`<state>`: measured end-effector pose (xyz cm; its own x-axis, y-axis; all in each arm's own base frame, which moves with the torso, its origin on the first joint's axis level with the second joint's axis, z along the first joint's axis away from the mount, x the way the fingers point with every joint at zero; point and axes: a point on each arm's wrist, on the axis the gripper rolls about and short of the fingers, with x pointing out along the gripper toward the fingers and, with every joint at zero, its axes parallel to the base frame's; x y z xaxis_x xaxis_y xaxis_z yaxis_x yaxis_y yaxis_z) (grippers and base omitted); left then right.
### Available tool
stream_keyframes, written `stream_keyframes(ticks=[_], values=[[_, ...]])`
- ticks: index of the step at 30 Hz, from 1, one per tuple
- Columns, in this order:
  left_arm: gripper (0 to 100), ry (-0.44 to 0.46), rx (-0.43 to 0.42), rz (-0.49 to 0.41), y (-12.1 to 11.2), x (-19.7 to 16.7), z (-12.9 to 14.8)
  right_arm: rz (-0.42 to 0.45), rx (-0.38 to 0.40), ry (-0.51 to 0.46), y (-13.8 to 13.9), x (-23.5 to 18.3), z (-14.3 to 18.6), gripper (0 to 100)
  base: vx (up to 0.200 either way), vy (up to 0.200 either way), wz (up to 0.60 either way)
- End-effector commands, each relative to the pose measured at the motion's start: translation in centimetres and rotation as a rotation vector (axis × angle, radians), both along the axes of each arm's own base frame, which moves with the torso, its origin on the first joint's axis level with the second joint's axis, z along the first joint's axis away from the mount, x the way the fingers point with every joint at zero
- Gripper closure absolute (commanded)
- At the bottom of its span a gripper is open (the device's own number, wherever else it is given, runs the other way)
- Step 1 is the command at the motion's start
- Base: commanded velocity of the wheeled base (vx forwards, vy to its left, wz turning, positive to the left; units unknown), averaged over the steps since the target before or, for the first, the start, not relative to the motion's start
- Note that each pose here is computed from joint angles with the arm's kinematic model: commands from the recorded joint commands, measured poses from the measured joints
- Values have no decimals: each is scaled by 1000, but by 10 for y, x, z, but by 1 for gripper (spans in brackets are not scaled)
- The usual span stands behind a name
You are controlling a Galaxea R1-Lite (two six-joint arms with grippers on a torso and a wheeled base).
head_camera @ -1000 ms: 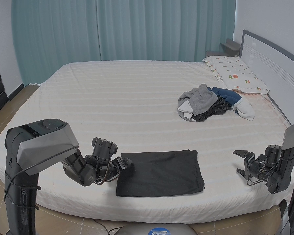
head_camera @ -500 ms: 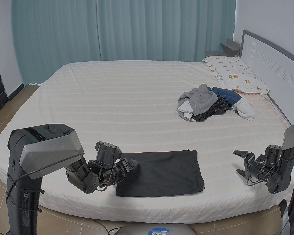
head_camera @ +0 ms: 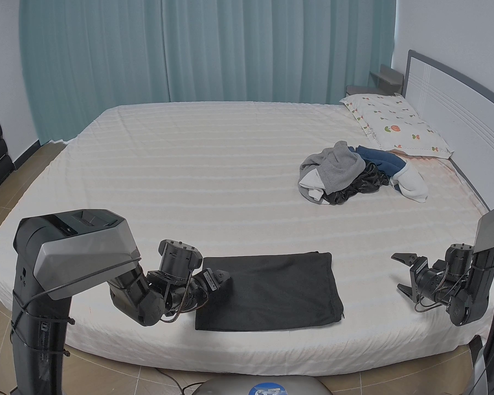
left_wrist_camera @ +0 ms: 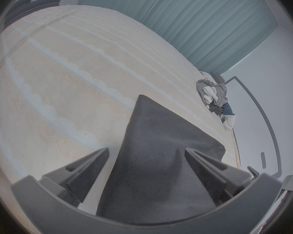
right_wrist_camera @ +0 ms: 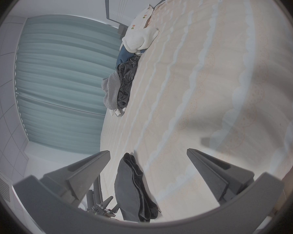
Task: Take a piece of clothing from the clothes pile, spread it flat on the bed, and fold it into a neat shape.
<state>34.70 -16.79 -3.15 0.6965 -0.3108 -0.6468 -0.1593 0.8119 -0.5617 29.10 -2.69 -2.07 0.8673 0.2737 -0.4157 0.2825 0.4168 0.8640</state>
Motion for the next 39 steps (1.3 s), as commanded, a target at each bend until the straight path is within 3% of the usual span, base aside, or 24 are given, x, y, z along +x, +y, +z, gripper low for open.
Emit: stream_keyframes(ticks=[1, 32, 39], values=[[100, 1, -2, 4, 1, 0, 0, 0, -1, -8, 0, 0, 0, 0, 0, 0, 0], [100, -37, 18, 43, 4, -5, 1, 0, 1, -8, 0, 0, 0, 0, 0, 0, 0], [100, -38, 16, 51, 6, -4, 1, 0, 1, -8, 0, 0, 0, 0, 0, 200, 0]])
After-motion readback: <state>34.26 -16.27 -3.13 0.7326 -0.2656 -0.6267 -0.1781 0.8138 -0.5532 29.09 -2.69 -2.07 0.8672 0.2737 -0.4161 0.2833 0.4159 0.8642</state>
